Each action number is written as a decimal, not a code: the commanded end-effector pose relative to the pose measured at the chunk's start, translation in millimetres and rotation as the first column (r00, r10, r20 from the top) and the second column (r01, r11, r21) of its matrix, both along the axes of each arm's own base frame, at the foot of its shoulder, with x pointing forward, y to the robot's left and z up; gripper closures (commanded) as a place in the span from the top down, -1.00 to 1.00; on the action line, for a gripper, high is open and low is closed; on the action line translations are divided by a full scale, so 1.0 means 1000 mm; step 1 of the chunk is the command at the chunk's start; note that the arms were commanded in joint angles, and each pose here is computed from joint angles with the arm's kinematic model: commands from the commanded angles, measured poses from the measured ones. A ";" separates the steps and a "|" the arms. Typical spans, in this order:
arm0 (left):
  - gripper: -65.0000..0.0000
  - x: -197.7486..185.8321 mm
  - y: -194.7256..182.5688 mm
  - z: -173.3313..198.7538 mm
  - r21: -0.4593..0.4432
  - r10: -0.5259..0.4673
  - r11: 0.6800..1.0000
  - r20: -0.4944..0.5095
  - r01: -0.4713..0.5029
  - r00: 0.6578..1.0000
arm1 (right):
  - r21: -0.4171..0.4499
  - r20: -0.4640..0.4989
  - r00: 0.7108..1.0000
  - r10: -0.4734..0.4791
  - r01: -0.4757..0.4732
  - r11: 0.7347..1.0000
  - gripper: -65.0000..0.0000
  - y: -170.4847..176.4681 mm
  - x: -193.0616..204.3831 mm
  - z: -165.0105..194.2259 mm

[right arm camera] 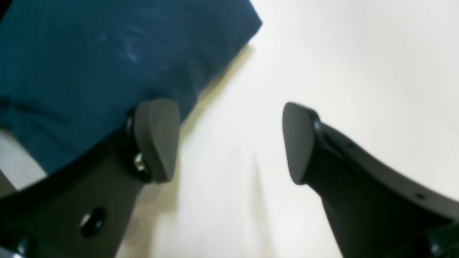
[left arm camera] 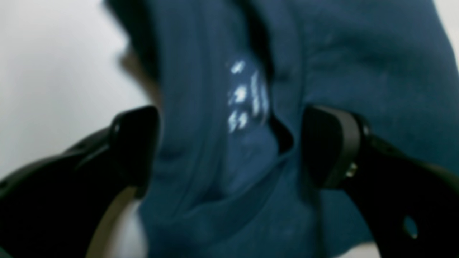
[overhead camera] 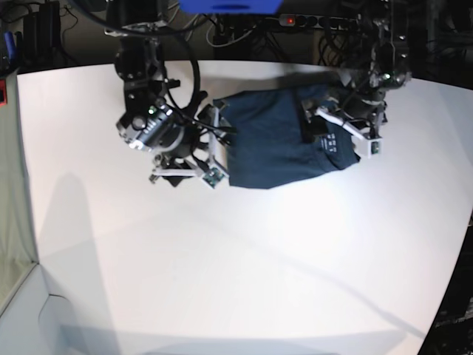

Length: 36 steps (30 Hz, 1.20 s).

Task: Layout the t-shirt on the table in an organized manner, then fold the t-shirt properly
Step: 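Grasp the bundle's sides with both grippers and square it up, then lift the bundle edge with the left gripper and fold it over the bundle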

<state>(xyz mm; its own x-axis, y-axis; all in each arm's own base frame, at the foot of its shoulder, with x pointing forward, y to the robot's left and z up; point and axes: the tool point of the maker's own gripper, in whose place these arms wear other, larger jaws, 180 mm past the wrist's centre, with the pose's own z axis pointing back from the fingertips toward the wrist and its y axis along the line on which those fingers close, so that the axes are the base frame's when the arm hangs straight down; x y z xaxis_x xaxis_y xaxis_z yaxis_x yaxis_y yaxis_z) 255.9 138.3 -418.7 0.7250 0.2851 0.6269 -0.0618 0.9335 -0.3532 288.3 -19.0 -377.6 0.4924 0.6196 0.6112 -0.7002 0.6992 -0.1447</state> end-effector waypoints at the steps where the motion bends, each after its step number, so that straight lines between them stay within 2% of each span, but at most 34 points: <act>1: 0.89 -0.005 -0.009 -0.007 -0.017 -0.023 1.000 -0.031 0.023 0.999 | 0.022 0.034 0.999 -0.003 0.002 1.000 0.41 0.002 0.005 0.009; 5: 0.89 -0.002 -0.023 -0.023 -0.030 -0.060 0.998 -0.072 0.058 0.996 | 0.022 0.028 1.000 -0.002 0.002 1.000 0.41 0.001 0.002 0.007; 11: 0.88 -0.010 -0.060 -0.052 -0.053 -0.167 0.985 -0.152 0.161 0.974 | 0.010 0.025 1.000 -0.002 0.002 1.000 0.41 -0.002 0.002 0.006; 13: 0.80 -0.010 -0.069 -0.057 -0.056 -0.197 0.980 -0.166 0.190 0.966 | -0.007 0.031 1.000 -0.001 0.001 1.000 0.41 -0.009 0.003 0.005; 15: 0.50 -0.009 -0.074 -0.062 -0.055 -0.218 0.976 -0.178 0.212 0.959 | -0.020 0.038 0.999 -0.017 0.018 1.000 0.41 -0.019 0.005 0.006; 18: -0.15 -0.003 -0.073 -0.067 -0.043 -0.222 0.975 -0.190 0.218 0.956 | -0.023 0.080 0.992 -0.096 0.098 0.995 0.41 -0.046 0.015 0.019; 19: -0.32 -0.001 -0.072 -0.067 -0.040 -0.220 0.975 -0.190 0.217 0.957 | -0.025 0.095 0.988 -0.125 0.128 0.992 0.41 -0.056 0.019 0.023; 22: -0.66 0.006 -0.068 -0.066 -0.027 -0.221 0.975 -0.184 0.220 0.958 | -0.037 0.127 0.968 -0.215 0.221 0.974 0.41 -0.091 0.025 0.032; 25: -1.00 0.017 -0.058 -0.061 -0.001 -0.222 0.974 -0.173 0.226 0.960 | -0.078 0.158 0.955 -0.252 0.266 0.961 0.41 -0.121 0.026 0.039; 28: -0.98 0.029 -0.051 -0.053 0.031 -0.237 0.969 -0.150 0.244 0.960 | -0.122 0.176 0.943 -0.284 0.307 0.944 0.41 -0.149 0.023 0.043; 31: -1.00 0.044 -0.051 -0.043 0.085 -0.299 0.947 -0.124 0.310 0.946 | -0.145 0.189 0.919 -0.346 0.375 0.916 0.41 -0.181 0.020 0.046; 36: -1.00 0.066 -0.070 -0.026 0.177 -0.447 0.873 -0.087 0.455 0.891 | -0.159 0.195 0.860 -0.471 0.502 0.850 0.41 -0.230 0.005 0.047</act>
